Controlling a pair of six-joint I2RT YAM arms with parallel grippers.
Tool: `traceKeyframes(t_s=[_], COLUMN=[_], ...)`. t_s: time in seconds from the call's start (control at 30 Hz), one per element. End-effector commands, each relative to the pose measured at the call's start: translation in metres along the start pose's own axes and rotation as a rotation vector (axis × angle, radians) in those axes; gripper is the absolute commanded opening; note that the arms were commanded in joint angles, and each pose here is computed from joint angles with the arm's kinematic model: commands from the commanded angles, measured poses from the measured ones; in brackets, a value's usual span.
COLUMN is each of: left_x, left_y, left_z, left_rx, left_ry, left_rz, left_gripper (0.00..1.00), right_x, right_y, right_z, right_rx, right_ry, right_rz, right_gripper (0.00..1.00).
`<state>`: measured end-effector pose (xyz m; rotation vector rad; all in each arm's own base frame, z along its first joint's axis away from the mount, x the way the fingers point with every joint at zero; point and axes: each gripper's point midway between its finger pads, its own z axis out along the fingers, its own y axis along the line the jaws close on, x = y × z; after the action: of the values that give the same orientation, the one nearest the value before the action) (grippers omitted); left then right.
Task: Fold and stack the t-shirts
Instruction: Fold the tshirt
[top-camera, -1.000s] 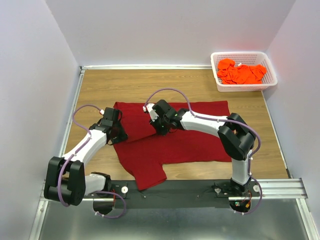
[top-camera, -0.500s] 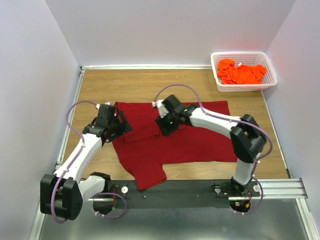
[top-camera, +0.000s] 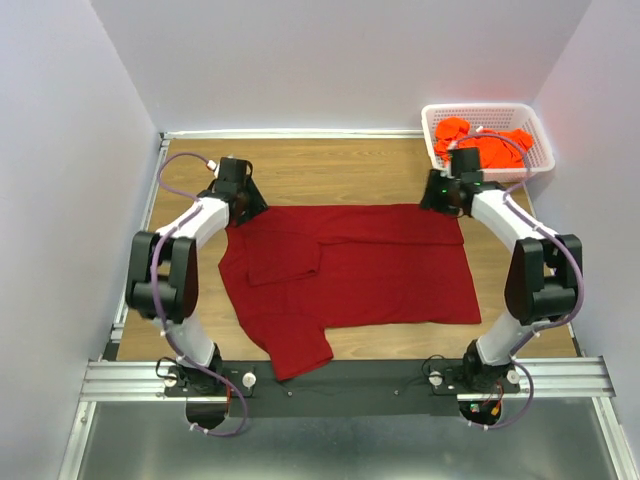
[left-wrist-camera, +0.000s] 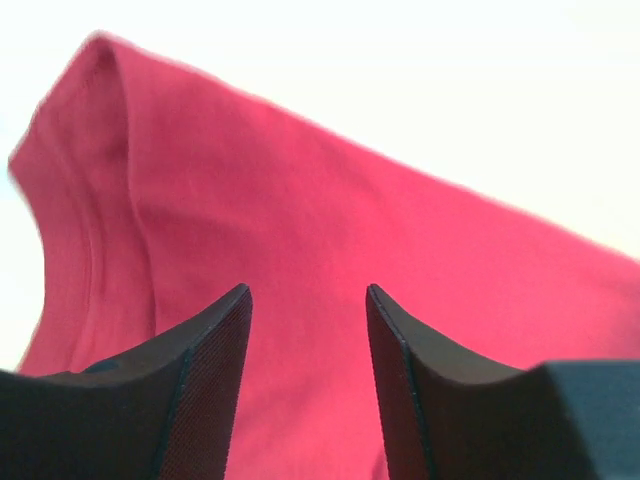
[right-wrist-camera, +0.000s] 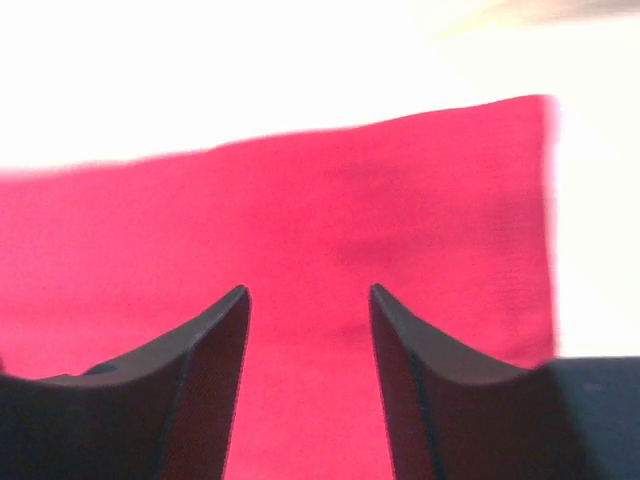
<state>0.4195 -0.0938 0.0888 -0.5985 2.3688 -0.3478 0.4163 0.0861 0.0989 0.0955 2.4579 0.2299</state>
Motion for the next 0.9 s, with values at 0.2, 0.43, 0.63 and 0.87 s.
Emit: traceKeyframes(t_s=[0.2, 0.43, 0.63, 0.87], left_x=[-0.029, -0.019, -0.021, -0.045], left_y=[0.036, 0.063, 0.067, 0.046], left_z=[0.066, 0.082, 0.094, 0.11], left_rx=[-0.111, -0.165, -0.178, -0.136], left_ry=[-0.021, 0.02, 0.038, 0.043], left_rz=[-0.033, -0.064, -0.064, -0.06], left_gripper=[0.5, 0.48, 0.47, 0.47], right_x=[-0.022, -0.003, 0.019, 0.008], right_y=[-0.067, -0.109, -0.137, -0.15], right_z=[0.043, 0.076, 0.09, 0.101], right_rx=[-0.04, 0.003, 0.1, 0.121], right_ry=[-0.143, -0.145, -0.124, -0.141], right_rz=[0.518, 0.68, 0.776, 0.804], right_gripper=[0.36, 0.3, 0.31, 0.31])
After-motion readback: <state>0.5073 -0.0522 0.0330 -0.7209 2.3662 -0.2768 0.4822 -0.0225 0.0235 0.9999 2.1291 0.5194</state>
